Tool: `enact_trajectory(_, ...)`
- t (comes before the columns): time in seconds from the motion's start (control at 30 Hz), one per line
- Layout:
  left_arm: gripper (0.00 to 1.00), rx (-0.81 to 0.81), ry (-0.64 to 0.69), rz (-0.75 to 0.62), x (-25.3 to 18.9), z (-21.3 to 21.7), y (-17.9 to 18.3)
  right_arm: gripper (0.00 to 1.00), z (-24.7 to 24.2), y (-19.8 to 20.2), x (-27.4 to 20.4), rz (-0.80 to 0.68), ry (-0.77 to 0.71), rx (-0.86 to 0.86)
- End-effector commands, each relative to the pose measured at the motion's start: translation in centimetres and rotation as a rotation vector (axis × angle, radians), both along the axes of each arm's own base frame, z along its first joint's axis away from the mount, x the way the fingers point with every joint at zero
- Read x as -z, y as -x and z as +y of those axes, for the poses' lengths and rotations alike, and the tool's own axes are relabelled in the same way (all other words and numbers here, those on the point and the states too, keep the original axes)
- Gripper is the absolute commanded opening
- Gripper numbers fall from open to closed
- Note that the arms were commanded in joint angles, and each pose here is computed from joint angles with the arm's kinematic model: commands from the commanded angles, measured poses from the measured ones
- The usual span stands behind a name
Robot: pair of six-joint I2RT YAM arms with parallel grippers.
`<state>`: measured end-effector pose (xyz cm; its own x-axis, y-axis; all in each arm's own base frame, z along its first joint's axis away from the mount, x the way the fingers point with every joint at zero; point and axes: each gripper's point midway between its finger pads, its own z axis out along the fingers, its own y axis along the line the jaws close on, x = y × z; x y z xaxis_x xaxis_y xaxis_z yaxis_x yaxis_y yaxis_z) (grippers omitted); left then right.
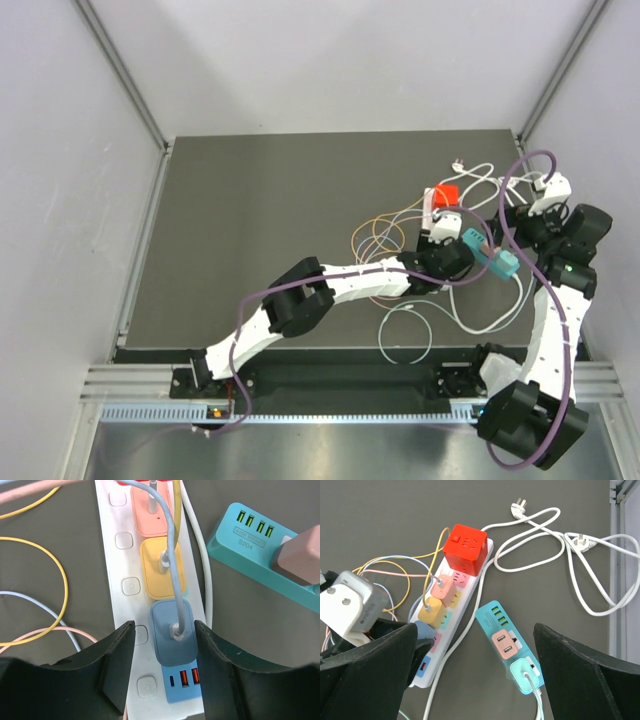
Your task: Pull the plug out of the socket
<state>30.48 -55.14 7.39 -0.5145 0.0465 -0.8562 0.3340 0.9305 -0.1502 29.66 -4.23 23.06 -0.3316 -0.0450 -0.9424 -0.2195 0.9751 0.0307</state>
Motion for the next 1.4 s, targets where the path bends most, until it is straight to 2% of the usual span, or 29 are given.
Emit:
enact_trajectory(0.0,0.55,-0.043,-0.006,-0.059,-1.0,-0.3,-0.9,1.00,0.0,0.1,-1.1,-0.040,0.001,-0.010)
enact_trajectory(0.07,0.51,-0.054,-0.020,-0.072,-0.9,0.0,-1.2,1.00,0.0,0.1,-1.2,-0.042,0.001,-0.009)
enact_trajectory(0.1,0.40,-0.058,-0.023,-0.076,-0.8,0.0,-1.3,1.00,0.0,0.1,-1.2,-0.043,0.002,-0.009)
enact_trajectory(0.17,0.24,-0.069,-0.032,-0.089,-1.0,0.3,-1.5,1.00,0.0,0.1,-1.0,-0.039,-0.001,-0.009)
enact_trajectory(0.2,0.09,-0.072,-0.030,-0.097,-1.6,0.4,-1.5,1.00,0.0,0.2,-1.1,-0.040,-0.001,-0.011)
enact_trajectory(0.3,0.00,-0.081,-0.003,-0.138,-3.8,0.9,-1.8,1.00,0.0,0.2,-1.0,-0.037,-0.003,-0.015)
enact_trajectory(0.47,0.00,-0.066,-0.016,-0.192,-5.8,2.9,-2.3,1.00,0.2,0.2,-0.6,-0.028,-0.007,-0.030)
enact_trajectory(0.5,0.00,-0.062,0.023,-0.204,-7.7,3.1,-2.5,1.00,0.2,0.2,-0.4,-0.021,-0.012,-0.036)
enact_trajectory(0.67,0.00,0.025,0.046,-0.179,-7.5,5.7,-3.4,1.00,1.2,0.1,0.6,0.014,-0.061,-0.093)
enact_trajectory(0.7,0.00,0.023,0.068,-0.186,-8.6,6.6,-4.0,1.00,1.8,0.1,1.1,0.030,-0.094,-0.134)
enact_trajectory(0.8,0.00,0.036,0.076,-0.143,-7.2,9.2,-4.5,1.00,3.6,-0.1,2.4,0.083,-0.166,-0.216)
enact_trajectory(0.87,0.00,0.059,0.127,-0.144,-8.4,9.9,-4.7,1.00,5.1,-0.3,3.0,0.113,-0.202,-0.273)
enact_trajectory(0.9,0.00,0.052,0.109,-0.125,-7.0,11.4,-4.9,1.00,5.8,-0.5,3.7,0.146,-0.232,-0.300)
enact_trajectory(0.93,0.00,0.077,0.150,-0.138,-8.2,11.4,-4.9,1.00,7.4,-0.5,4.0,0.168,-0.251,-0.351)
enact_trajectory(1.1,0.00,0.121,0.185,-0.109,-7.5,13.8,-4.9,1.00,13.3,-1.5,5.9,0.249,-0.343,-0.482)
enact_trajectory(1.13,0.00,0.128,0.190,-0.110,-7.6,13.9,-4.7,1.00,15.1,-1.3,6.0,0.294,-0.418,-0.485)
enact_trajectory(1.2,0.00,0.133,0.205,-0.119,-8.1,14.3,-4.7,1.00,16.1,-2.8,6.5,0.262,-0.470,-0.468)
enact_trajectory(1.3,0.00,0.135,0.214,-0.113,-7.8,15.3,-4.2,1.00,17.8,-4.0,7.2,0.331,-0.632,-0.390)
enact_trajectory(1.37,0.00,0.139,0.241,-0.110,-8.2,15.7,-4.0,1.00,19.0,-5.3,7.0,0.302,-0.651,-0.389)
